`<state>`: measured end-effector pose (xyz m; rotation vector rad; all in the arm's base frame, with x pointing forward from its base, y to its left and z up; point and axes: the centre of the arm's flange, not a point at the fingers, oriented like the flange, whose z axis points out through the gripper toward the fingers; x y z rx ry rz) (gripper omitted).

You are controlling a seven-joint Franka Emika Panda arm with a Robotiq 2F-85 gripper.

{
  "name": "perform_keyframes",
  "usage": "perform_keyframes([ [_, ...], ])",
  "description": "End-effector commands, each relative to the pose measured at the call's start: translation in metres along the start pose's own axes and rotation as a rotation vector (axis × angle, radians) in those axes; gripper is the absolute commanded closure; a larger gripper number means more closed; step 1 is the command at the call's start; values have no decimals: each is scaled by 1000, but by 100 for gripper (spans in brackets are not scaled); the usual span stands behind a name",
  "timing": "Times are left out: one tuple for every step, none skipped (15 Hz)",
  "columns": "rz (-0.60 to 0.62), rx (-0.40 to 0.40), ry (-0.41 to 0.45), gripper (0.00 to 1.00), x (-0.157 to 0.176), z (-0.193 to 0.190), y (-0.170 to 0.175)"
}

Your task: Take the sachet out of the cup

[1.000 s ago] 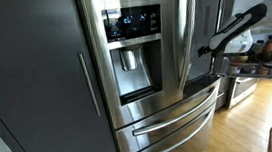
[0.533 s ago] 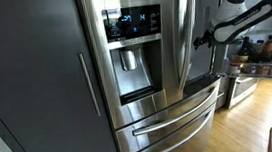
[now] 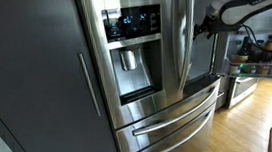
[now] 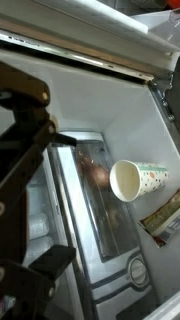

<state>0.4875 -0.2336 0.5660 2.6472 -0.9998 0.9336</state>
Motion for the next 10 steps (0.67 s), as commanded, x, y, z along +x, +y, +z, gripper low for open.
perform_keyframes([
  [64,-4,-31,0,2,-10,17],
  [78,-10,-29,0,2,-13,22],
  [92,-16,-23,0,5,-13,27],
  [95,-22,-23,0,6,-15,33],
  [100,-31,-19,0,5,-16,38],
  [100,-40,-16,0,7,-17,42],
  [98,-47,-15,0,7,-18,46],
  [99,-41,6,0,12,-14,39],
  [100,-46,9,0,12,-15,41],
  [99,-48,11,0,13,-15,40],
])
